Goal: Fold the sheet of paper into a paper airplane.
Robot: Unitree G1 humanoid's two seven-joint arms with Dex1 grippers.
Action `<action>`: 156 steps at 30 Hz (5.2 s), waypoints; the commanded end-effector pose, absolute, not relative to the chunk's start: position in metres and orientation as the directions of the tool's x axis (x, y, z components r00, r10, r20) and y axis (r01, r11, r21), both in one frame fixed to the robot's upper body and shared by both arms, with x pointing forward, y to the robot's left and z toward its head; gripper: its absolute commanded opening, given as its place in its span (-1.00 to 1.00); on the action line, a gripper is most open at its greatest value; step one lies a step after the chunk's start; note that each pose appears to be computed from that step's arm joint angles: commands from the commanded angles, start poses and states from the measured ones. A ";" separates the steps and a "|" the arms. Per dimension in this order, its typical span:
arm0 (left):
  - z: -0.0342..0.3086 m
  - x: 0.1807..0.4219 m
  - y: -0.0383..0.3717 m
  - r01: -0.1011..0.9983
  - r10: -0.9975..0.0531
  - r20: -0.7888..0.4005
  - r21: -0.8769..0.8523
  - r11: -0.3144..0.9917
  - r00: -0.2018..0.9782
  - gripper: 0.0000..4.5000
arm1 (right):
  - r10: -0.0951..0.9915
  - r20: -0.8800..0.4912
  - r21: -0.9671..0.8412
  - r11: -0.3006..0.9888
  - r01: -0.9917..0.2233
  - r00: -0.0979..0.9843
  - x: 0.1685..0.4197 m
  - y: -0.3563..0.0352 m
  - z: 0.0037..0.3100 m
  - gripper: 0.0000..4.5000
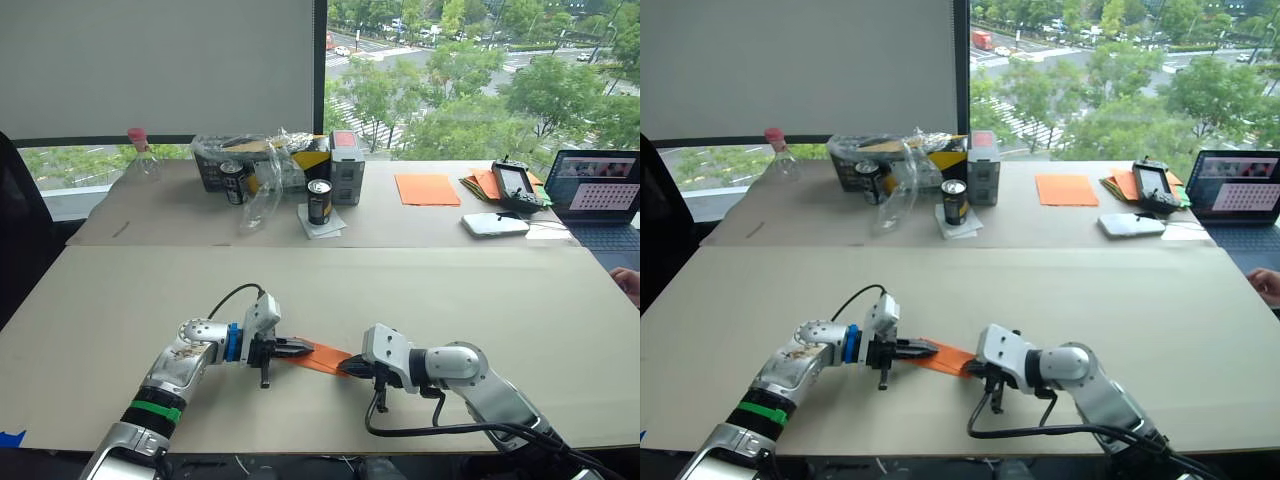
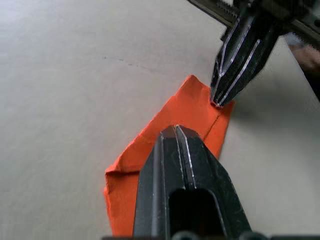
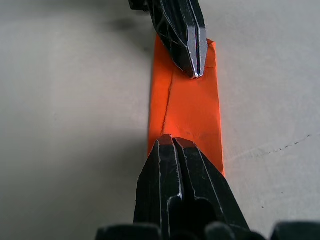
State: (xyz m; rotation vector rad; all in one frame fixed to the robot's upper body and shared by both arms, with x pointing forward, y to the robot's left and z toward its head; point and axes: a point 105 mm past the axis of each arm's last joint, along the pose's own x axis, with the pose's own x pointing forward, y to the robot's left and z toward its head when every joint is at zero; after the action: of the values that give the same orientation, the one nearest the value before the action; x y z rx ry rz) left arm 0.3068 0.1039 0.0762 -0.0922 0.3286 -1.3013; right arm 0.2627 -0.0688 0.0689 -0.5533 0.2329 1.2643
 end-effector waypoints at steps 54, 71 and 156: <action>0.120 0.229 0.145 0.955 -0.935 -0.311 -0.181 0.236 0.172 -1.00 | 0.868 -0.450 -0.156 0.156 -0.975 0.211 0.266 -0.037 0.129 -0.98; 0.121 0.238 0.145 0.944 -0.918 -0.288 -0.105 0.313 0.272 -1.00 | 0.841 -0.355 -0.285 0.319 -0.904 0.409 0.332 -0.057 0.175 -0.98; 0.142 0.311 0.148 0.871 -0.863 -0.141 -0.013 0.491 0.485 -1.00 | -0.026 -0.257 -0.237 0.971 -0.037 0.966 0.422 -0.330 0.237 0.66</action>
State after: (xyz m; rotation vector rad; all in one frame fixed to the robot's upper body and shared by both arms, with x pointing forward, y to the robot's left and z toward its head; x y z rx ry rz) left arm 0.3090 0.1473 0.1334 0.0739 0.1552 -1.0621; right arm 0.4255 -0.3303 0.2071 -0.2260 0.3414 0.0026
